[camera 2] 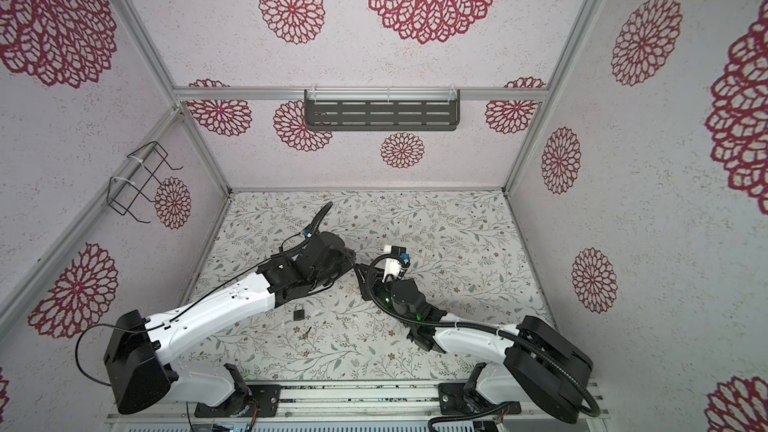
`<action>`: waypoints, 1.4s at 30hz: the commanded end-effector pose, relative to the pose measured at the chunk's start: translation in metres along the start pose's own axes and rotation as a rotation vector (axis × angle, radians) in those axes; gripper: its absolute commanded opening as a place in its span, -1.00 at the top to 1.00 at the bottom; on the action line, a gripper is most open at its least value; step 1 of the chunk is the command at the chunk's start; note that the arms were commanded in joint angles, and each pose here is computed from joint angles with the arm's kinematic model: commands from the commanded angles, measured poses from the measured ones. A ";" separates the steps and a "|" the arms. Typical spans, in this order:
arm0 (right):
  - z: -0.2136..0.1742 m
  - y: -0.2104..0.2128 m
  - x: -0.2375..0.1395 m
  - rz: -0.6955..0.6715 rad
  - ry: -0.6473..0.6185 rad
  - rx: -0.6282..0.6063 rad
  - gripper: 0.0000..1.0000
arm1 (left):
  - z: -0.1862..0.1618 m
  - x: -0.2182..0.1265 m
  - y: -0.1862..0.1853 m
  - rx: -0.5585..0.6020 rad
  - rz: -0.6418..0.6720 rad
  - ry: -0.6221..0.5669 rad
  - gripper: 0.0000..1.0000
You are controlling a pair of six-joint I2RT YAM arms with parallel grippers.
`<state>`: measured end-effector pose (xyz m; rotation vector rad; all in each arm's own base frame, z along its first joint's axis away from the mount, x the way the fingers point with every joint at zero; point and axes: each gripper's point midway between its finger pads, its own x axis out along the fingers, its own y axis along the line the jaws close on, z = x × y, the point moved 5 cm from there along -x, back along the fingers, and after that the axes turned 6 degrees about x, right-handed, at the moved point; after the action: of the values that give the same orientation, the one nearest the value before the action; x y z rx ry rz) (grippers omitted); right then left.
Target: Unlock with the key
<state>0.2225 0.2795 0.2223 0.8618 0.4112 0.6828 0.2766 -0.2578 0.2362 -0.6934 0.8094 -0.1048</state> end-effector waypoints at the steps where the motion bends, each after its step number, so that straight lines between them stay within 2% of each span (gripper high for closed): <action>1: 0.010 0.017 0.005 0.052 -0.010 0.021 0.58 | 0.008 -0.006 -0.010 -0.008 -0.043 -0.030 1.00; 5: 0.009 0.013 0.010 0.024 0.002 0.021 0.66 | 0.008 -0.006 -0.011 -0.008 -0.045 -0.030 1.00; 20: 0.004 0.011 0.019 0.018 0.039 0.040 0.75 | 0.008 -0.009 -0.014 -0.011 -0.063 -0.029 1.00; 29: -0.001 0.007 0.024 -0.015 0.067 0.090 0.93 | 0.008 -0.017 -0.020 -0.032 -0.115 -0.018 1.00; 36: -0.003 0.012 0.025 0.020 0.088 0.141 1.00 | 0.006 -0.022 -0.025 -0.069 -0.184 0.004 1.00; 42: 0.005 0.028 0.022 0.114 0.070 0.235 1.00 | 0.000 -0.026 -0.031 -0.104 -0.253 0.047 1.00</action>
<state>0.2329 0.2984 0.2236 0.9807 0.5352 0.7008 0.2735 -0.2478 0.2391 -0.7536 0.7785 -0.1203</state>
